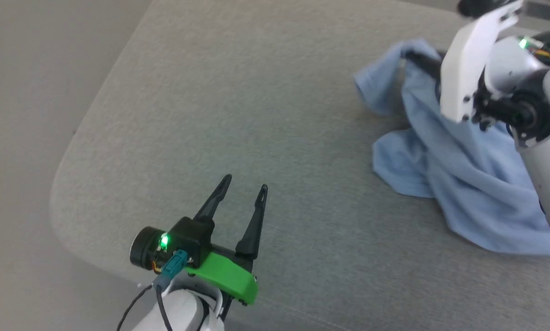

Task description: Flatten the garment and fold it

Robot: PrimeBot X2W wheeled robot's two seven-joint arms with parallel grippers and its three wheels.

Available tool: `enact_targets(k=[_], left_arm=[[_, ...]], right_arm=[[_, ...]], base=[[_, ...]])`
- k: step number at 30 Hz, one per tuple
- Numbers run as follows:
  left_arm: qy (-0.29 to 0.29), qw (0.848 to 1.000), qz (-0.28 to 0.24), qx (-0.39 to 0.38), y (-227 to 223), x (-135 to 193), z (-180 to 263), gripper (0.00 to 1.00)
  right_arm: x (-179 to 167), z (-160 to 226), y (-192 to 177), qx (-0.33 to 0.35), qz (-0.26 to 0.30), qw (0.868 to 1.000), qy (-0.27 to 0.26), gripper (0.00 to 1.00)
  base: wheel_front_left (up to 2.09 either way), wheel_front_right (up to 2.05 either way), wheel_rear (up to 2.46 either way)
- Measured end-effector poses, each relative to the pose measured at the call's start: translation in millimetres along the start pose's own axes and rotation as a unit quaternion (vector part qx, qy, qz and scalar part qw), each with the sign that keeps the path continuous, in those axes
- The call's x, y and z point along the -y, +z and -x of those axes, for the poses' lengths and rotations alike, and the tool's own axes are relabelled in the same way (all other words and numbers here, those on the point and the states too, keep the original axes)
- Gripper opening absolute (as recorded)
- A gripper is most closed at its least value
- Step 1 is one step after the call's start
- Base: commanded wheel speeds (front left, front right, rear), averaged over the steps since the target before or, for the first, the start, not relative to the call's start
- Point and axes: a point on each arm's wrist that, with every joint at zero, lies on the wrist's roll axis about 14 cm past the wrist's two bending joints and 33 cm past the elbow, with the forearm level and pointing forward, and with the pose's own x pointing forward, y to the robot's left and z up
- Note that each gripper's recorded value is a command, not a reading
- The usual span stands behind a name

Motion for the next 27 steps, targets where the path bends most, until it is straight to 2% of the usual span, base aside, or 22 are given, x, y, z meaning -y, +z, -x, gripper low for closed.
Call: enact_targets(k=[2, 5, 8, 12, 16, 18, 22, 23, 24, 27], left_arm=[[-0.014, 1.0, 0.002, 0.0, 0.7, 7.8, -0.6, 1.0], [-0.035, 0.999, 0.003, 0.005, 4.7, 20.1, -2.2, 1.0], [-0.053, 0.999, 0.005, 0.012, 9.5, 30.6, -3.9, 1.0], [-0.074, 0.997, 0.006, 0.016, 13.8, 43.5, -5.6, 1.0], [-0.086, 0.996, 0.005, 0.02, 17.4, 49.8, -6.8, 1.0], [-0.089, 0.996, 0.005, 0.019, 17.2, 51.0, -7.6, 1.0], [-0.09, 0.996, 0.004, 0.012, 13.8, 50.6, -9.4, 1.0], [-0.091, 0.996, 0.004, 0.011, 13.2, 50.3, -9.9, 1.0], [-0.09, 0.996, 0.003, 0.01, 12.9, 49.9, -10.4, 1.0], [-0.088, 0.996, 0.004, 0.012, 14.3, 49.4, -11.5, 1.0]], right_arm=[[9.2, 17.6, 19.5, 0.043, -0.026, 0.999, -0.013, 0.0], [41.3, 53.2, 38.3, 0.098, -0.054, 0.992, -0.062, 0.0], [82.8, 89.6, 23.3, 0.123, -0.102, 0.979, -0.123, 0.0], [141.6, 141.2, -37.1, 0.122, -0.17, 0.951, -0.228, 0.0], [183.7, 191.3, -109.9, 0.103, -0.242, 0.908, -0.327, 0.0], [195.9, 209.7, -146.7, 0.084, -0.269, 0.885, -0.369, 0.0], [198.5, 218.1, -193.3, 0.056, -0.316, 0.856, -0.404, 0.0], [197.2, 218.2, -202.6, 0.049, -0.326, 0.85, -0.41, 0.44], [196.5, 219.6, -209.4, 0.041, -0.326, 0.846, -0.419, 1.0], [191.6, 217.1, -211.6, 0.032, -0.305, 0.85, -0.428, 1.0]], base=[[0.0, 0.0, 0.0], [0.0, 0.0, 0.0], [0.0, 0.0, 0.0], [0.0, 0.0, 0.0], [0.0, 0.0, 0.0], [0.0, 0.0, 0.0], [0.0, 0.0, 0.0], [0.0, 0.0, 0.0], [0.0, 0.0, 0.0], [0.0, 0.0, 0.0]])
